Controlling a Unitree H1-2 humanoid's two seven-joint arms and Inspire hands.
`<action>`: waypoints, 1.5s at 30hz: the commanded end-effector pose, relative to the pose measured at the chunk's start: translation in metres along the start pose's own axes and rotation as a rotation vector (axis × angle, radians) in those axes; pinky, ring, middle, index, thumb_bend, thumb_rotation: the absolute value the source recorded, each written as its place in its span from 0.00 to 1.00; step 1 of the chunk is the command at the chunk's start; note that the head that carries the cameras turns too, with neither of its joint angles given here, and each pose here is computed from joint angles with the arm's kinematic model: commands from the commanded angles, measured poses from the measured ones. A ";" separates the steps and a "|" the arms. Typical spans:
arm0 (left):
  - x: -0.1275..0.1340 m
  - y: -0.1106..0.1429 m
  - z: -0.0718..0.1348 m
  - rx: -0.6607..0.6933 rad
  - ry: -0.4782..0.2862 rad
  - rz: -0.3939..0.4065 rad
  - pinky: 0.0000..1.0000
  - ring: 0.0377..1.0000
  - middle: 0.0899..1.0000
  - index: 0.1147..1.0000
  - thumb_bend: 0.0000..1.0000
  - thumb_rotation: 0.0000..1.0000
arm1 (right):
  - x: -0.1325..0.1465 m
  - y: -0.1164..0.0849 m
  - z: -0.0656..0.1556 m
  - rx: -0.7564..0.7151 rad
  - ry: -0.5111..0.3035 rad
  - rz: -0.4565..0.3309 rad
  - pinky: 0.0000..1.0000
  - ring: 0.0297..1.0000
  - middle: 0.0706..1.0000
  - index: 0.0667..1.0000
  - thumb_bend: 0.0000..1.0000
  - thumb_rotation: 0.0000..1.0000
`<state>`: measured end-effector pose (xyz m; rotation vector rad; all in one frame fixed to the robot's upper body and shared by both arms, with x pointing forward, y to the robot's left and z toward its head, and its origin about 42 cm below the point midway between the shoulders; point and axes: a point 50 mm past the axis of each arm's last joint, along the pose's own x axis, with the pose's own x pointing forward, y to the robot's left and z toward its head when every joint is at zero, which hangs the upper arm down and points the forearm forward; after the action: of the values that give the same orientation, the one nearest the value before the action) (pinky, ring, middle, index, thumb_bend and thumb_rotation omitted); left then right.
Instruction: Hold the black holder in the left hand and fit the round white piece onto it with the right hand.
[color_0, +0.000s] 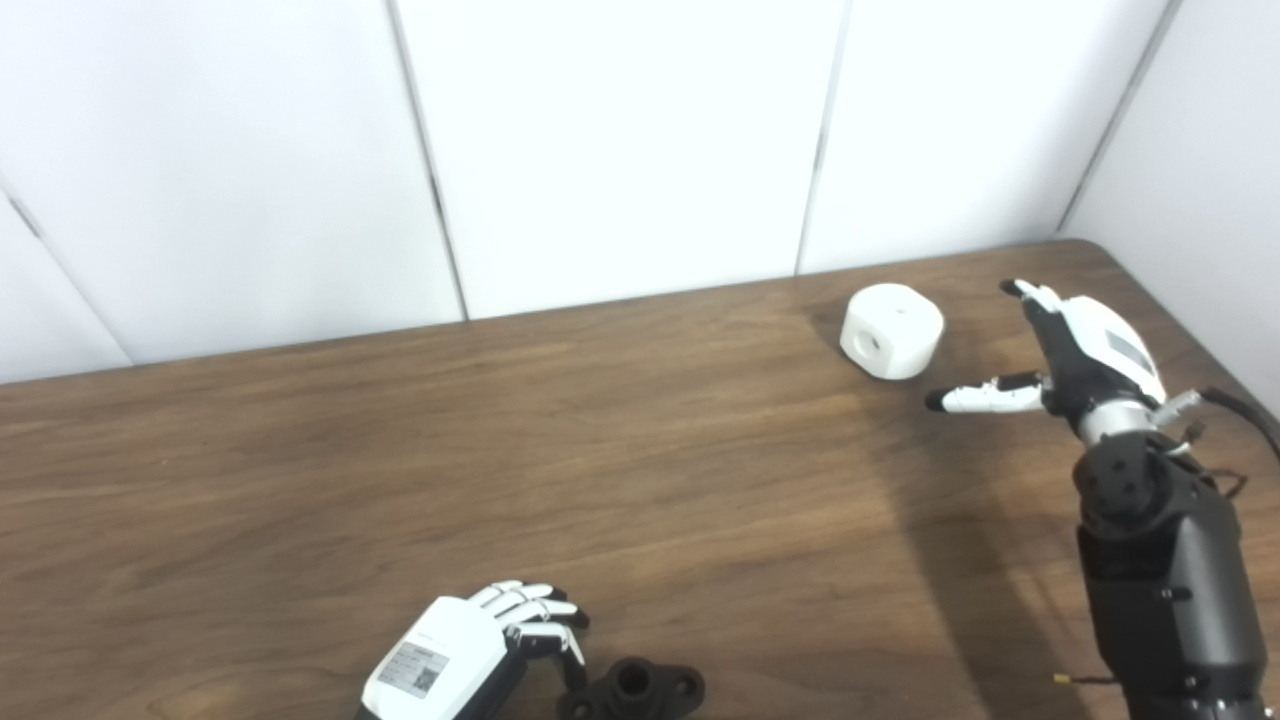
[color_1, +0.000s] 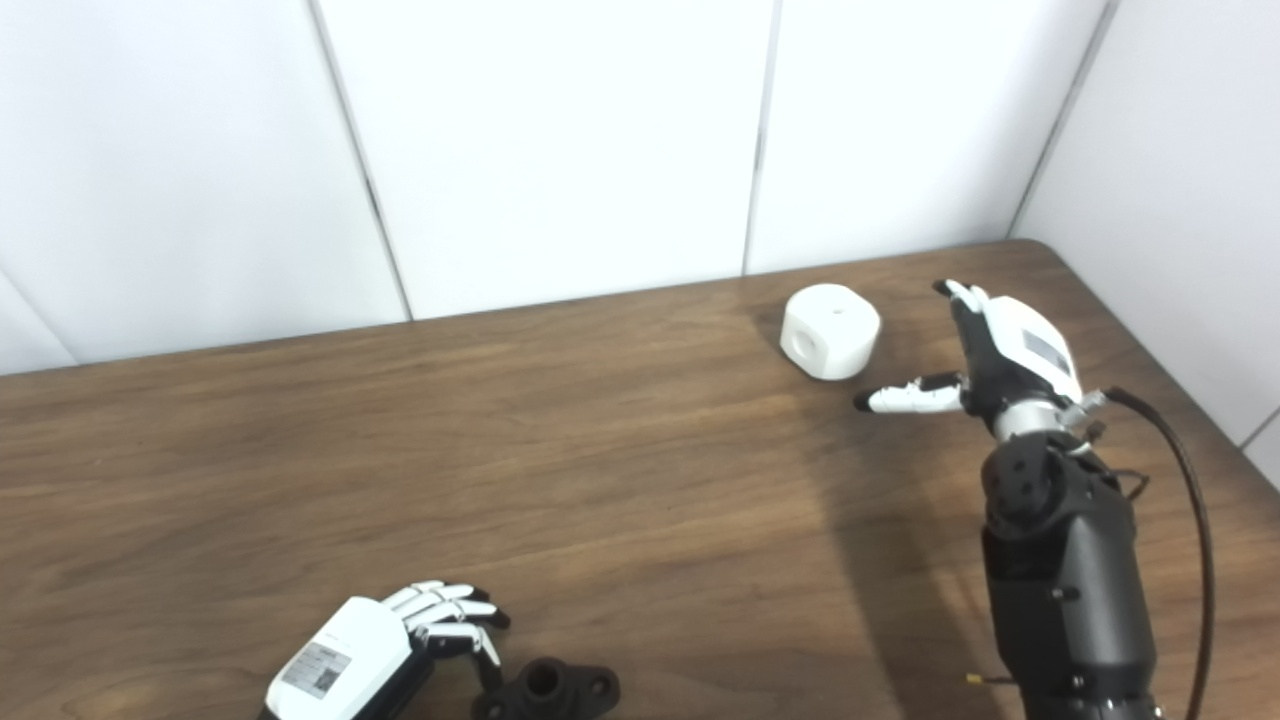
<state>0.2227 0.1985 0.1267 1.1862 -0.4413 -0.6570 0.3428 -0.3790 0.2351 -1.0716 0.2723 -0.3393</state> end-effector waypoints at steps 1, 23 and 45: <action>-0.025 -0.030 -0.023 0.036 0.110 -0.214 0.81 0.81 0.73 0.42 0.52 0.05 | 0.012 -0.028 0.012 -0.027 -0.041 -0.091 0.97 1.00 0.98 0.93 0.88 0.34; -0.024 -0.031 -0.024 0.025 0.118 -0.224 0.84 0.84 0.74 0.42 0.52 0.05 | 0.050 -0.022 0.025 -0.069 0.003 0.001 1.00 1.00 1.00 0.96 0.86 0.31; -0.022 -0.036 -0.026 0.017 0.122 -0.214 0.82 0.83 0.73 0.42 0.52 0.05 | 0.083 0.000 0.061 -0.084 -0.011 0.077 1.00 1.00 0.99 0.95 0.90 0.35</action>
<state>0.2254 0.1990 0.1243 1.1671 -0.4448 -0.6592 0.4301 -0.3659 0.2257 -1.1302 0.4137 -0.2004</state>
